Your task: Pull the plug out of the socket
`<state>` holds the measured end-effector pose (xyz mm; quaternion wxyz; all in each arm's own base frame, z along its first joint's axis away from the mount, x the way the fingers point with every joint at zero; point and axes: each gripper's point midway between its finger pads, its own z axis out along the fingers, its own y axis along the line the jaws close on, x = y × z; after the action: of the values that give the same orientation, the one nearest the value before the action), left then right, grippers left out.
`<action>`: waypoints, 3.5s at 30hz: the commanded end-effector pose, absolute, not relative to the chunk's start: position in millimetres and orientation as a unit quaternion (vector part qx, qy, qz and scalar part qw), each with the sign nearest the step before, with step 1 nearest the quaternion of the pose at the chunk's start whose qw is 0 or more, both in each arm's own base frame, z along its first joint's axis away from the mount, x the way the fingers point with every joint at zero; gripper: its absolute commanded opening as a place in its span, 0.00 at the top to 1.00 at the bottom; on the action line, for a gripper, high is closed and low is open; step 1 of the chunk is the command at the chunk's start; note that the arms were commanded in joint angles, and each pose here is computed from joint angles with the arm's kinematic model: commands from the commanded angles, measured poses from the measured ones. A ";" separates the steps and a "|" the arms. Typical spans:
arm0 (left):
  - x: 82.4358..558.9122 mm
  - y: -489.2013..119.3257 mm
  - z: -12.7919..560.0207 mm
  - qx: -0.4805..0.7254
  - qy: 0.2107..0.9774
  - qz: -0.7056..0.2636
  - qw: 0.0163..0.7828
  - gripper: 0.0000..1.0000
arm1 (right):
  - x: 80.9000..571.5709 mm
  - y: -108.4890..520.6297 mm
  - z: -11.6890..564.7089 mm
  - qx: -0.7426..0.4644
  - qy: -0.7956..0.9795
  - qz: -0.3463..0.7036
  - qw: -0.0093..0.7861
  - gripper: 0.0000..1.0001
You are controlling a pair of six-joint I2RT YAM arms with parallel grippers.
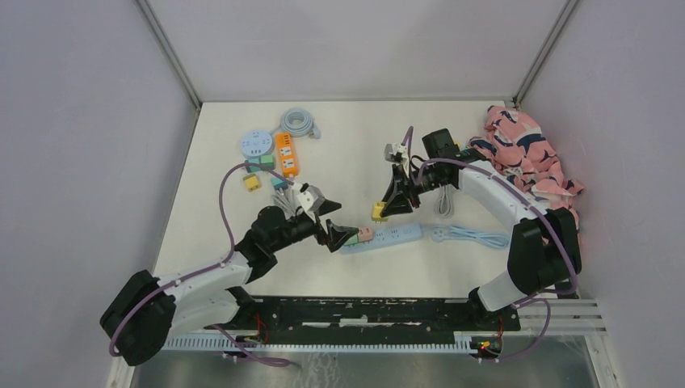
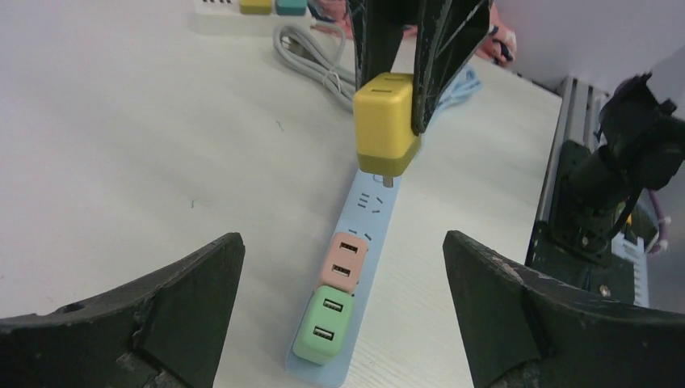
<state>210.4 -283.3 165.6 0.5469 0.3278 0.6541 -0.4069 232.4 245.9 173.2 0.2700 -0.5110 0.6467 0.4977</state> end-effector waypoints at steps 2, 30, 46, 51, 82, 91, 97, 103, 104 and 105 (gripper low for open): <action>214.8 -264.3 203.8 0.217 0.647 -0.436 0.586 0.01 | 237.9 251.2 206.9 -0.476 0.638 0.537 0.280 0.99; 244.1 -253.5 194.8 0.021 0.726 -0.444 0.524 0.01 | 281.9 250.4 191.5 -0.274 0.754 0.567 0.186 0.98; 264.4 -258.0 164.2 -0.030 0.795 -0.381 0.471 0.02 | 294.5 251.2 162.4 -0.195 0.797 0.558 0.125 0.97; 263.6 -261.4 159.7 -0.016 0.825 -0.315 0.468 0.04 | 295.2 251.4 158.4 -0.189 0.800 0.557 0.116 0.97; 263.8 -349.6 178.0 0.072 0.856 -0.228 0.459 0.22 | 298.0 249.5 150.5 -0.170 0.810 0.553 0.099 0.97; 284.3 -359.9 152.8 0.104 0.875 -0.147 0.449 0.37 | 297.7 249.1 151.2 -0.171 0.809 0.553 0.098 0.97; 287.7 -361.1 150.0 0.113 0.874 -0.139 0.451 0.41 | 297.2 249.2 150.9 -0.171 0.809 0.554 0.095 0.97; 288.1 -363.2 151.4 0.127 0.871 -0.153 0.450 0.88 | 296.1 248.8 151.3 -0.171 0.810 0.553 0.093 0.89; 288.1 -362.0 151.9 0.131 0.870 -0.154 0.450 0.95 | 295.9 248.1 150.8 -0.172 0.812 0.550 0.094 0.83; 287.2 -361.1 152.7 0.134 0.868 -0.155 0.452 0.97 | 295.5 247.7 151.3 -0.175 0.812 0.548 0.097 0.77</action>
<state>276.8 -358.1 128.5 0.4213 0.1259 0.8866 -0.1434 290.6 246.1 135.8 0.0830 -0.1604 0.8204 0.5425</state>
